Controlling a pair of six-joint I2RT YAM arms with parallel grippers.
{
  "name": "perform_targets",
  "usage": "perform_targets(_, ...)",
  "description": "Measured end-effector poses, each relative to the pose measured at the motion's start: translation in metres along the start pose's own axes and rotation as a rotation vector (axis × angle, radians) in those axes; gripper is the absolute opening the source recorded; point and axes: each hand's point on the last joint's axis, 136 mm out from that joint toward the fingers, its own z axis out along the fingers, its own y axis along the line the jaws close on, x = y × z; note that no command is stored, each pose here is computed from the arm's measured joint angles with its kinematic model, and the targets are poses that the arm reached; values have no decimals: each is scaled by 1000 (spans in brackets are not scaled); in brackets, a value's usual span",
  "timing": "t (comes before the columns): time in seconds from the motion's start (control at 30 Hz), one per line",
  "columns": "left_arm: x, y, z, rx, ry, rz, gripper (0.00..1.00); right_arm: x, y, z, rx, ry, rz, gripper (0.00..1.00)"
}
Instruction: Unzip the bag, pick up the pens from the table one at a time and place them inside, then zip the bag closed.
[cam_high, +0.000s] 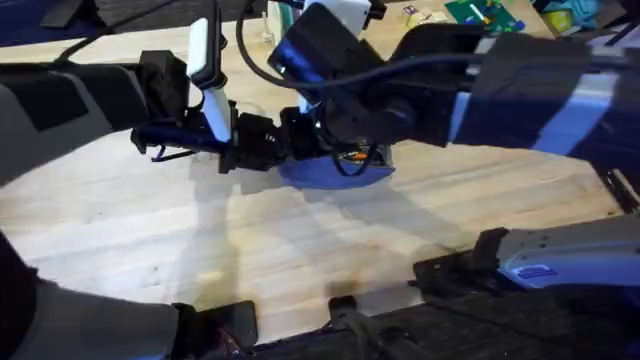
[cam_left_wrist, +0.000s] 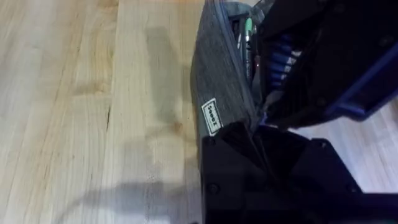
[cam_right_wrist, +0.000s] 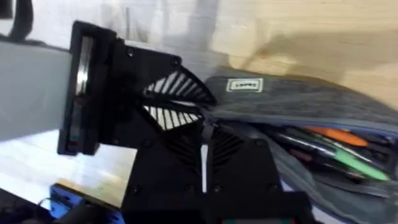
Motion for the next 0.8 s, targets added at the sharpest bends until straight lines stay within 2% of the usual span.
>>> perform_targets(0.17, -4, 0, 0, 3, -20, -1, 45, -4, -14, -13, 12, 7, -13, 31)
perform_targets(0.6, -2, 0, 0, 1, -9, -2, 42, -4, -81, -25, 134, 98, 119, 31)
perform_targets(0.67, -1, 0, 0, 1, -6, -3, 42, -6, -94, -27, 155, 108, 151, 31)
perform_targets(0.7, -1, -1, 0, 2, -4, -4, 42, -16, -133, -34, 206, 111, 227, 31)
perform_targets(0.8, -1, -1, 0, 3, -4, -5, 42, -22, -155, -38, 231, 104, 273, 31)
